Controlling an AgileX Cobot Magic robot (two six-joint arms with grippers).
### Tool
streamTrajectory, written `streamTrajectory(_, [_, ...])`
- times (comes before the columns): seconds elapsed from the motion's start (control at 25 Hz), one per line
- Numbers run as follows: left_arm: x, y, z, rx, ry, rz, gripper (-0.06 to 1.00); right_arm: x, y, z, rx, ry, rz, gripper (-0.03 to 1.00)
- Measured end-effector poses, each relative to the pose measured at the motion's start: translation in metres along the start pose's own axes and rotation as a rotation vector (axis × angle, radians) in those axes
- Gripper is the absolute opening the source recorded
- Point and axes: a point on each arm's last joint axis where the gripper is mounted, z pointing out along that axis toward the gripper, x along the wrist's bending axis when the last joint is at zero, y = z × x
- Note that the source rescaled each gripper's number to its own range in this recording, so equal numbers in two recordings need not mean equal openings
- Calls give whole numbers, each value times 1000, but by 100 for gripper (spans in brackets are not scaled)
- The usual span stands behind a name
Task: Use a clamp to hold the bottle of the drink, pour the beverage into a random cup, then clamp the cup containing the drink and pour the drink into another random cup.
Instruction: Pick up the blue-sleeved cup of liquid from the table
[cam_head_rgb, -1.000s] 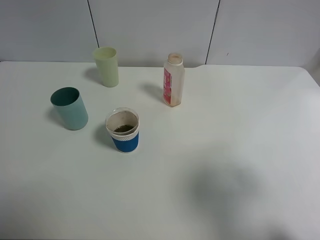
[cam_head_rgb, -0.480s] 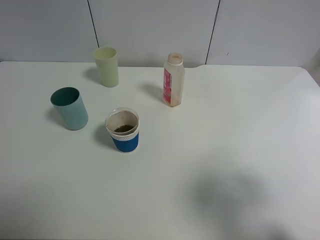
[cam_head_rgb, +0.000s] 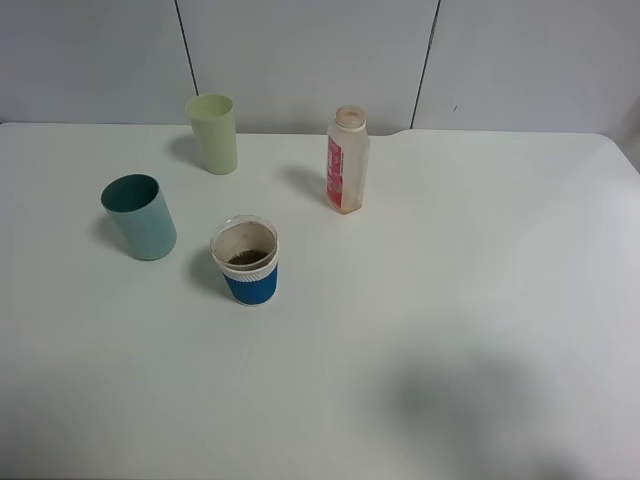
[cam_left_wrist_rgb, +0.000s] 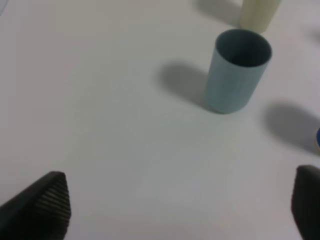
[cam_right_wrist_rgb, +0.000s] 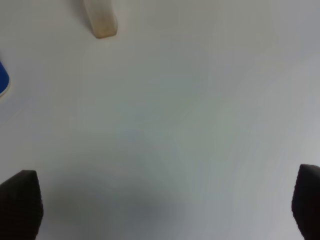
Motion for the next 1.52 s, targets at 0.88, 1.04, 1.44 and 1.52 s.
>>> streamTrajectory(0.88, [0, 0, 0, 0, 0, 1, 66, 0, -1, -2, -16, -147, 82, 100])
streamTrajectory(1.04, [0, 0, 0, 0, 0, 1, 66, 0, -2, -3, -19, -225, 125, 100])
streamTrajectory(1.44, [0, 0, 0, 0, 0, 0, 66, 1, -2, -4, -28, -472, 261, 100])
streamTrajectory(1.52, [0, 0, 0, 0, 0, 0, 66, 1, -2, -4, -29, -478, 264, 100])
